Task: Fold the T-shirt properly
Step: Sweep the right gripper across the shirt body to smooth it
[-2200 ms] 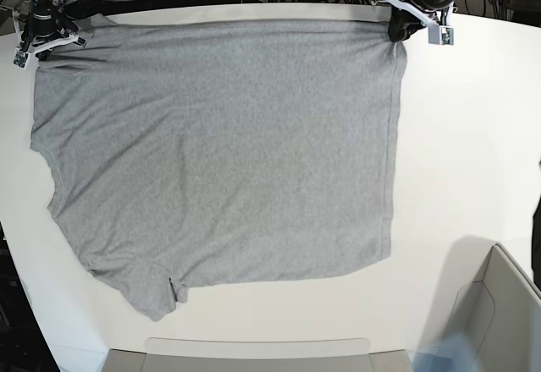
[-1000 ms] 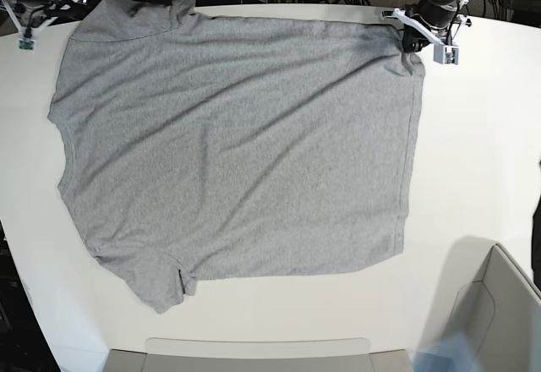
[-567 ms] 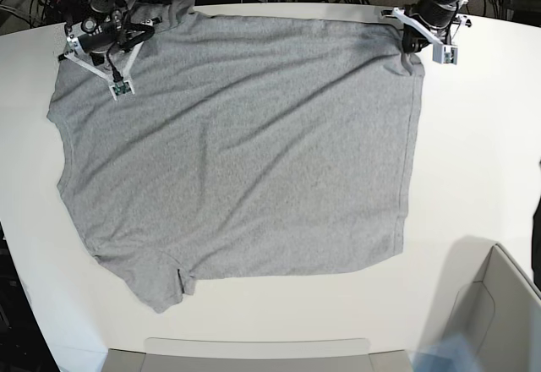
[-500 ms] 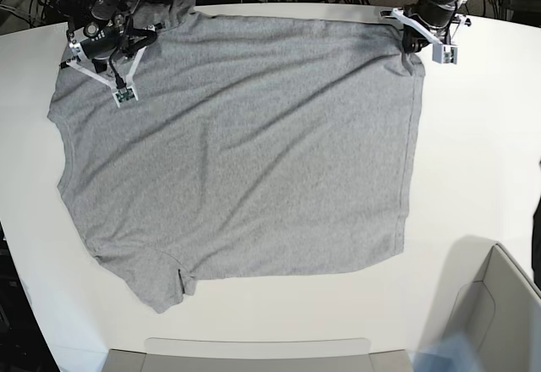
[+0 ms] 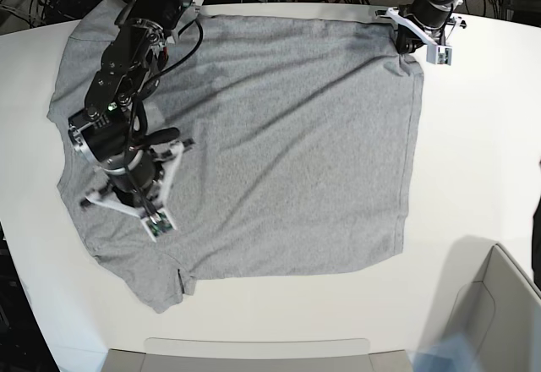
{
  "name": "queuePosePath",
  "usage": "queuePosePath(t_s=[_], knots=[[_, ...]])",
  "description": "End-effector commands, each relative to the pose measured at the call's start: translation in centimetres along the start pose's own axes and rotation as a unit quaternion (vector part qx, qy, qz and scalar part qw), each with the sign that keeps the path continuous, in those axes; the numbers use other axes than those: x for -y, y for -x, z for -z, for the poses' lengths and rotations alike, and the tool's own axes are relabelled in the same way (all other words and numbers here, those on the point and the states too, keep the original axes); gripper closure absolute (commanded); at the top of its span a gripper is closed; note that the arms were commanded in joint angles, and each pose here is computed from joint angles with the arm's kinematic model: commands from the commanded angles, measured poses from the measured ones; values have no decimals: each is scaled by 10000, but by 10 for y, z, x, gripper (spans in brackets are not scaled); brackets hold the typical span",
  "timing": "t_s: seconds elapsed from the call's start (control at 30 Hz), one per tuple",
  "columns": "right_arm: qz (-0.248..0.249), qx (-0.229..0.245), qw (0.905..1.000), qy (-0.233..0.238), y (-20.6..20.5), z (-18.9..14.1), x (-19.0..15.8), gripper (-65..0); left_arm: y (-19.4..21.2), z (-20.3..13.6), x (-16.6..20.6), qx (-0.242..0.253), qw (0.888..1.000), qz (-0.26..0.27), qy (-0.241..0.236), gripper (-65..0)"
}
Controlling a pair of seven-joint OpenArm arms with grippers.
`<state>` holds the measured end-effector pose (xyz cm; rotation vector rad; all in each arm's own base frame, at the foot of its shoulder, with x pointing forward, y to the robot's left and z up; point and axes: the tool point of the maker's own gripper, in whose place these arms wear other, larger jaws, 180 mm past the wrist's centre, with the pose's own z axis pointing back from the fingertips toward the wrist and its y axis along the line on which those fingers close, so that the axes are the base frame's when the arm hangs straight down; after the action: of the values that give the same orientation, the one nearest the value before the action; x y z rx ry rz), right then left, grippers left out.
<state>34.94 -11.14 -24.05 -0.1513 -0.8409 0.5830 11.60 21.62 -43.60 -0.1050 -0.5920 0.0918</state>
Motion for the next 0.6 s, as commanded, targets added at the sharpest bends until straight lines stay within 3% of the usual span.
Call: queuePosePath(t_s=[0.0,0.07,0.1,0.13,0.17,0.2,0.23,0.3,0.33,0.4,0.43,0.57], knots=[[-110,399,9991,-83,-23,-5,-1,-15,3,-3,-1,-78,10000,56,-5,0],[-202,942,9930,-684,-46,-9,-28,-15,3,-3,-2,-73,10000,53,-19,0],[108,1202,9866,-1100,-58,-12,-46,-15,2,-3,-2,-70,10000,51,-26,0],[859,1650,9706,-1526,-75,-18,-63,-15,2,-3,-3,-66,10000,47,-34,0],[1650,2099,9457,-1854,-93,-23,-73,-15,2,-3,-4,-65,10000,52,-45,0],[2513,2552,9111,-2042,-112,-26,-77,-15,2,-3,-4,-65,10000,52,-45,0],[3210,2789,8824,-2013,-120,-22,-76,-15,2,-3,-4,-65,10000,52,-45,0],[4181,3043,8415,-1563,-122,-3,-76,-15,2,-2,-1,-69,10000,59,-17,0],[4439,3165,8301,-1171,-118,6,-75,-16,1,-2,-1,-61,10000,60,-16,0],[4477,3282,8296,-603,-108,17,-84,-16,3,-2,-1,-99,9999,60,-16,0],[4369,3325,8348,-412,-105,15,-94,-17,5,-2,-3,-175,9998,55,-37,0],[4202,3115,8511,-443,-82,-17,-119,-17,9,-3,-4,-301,9995,62,-47,0]])
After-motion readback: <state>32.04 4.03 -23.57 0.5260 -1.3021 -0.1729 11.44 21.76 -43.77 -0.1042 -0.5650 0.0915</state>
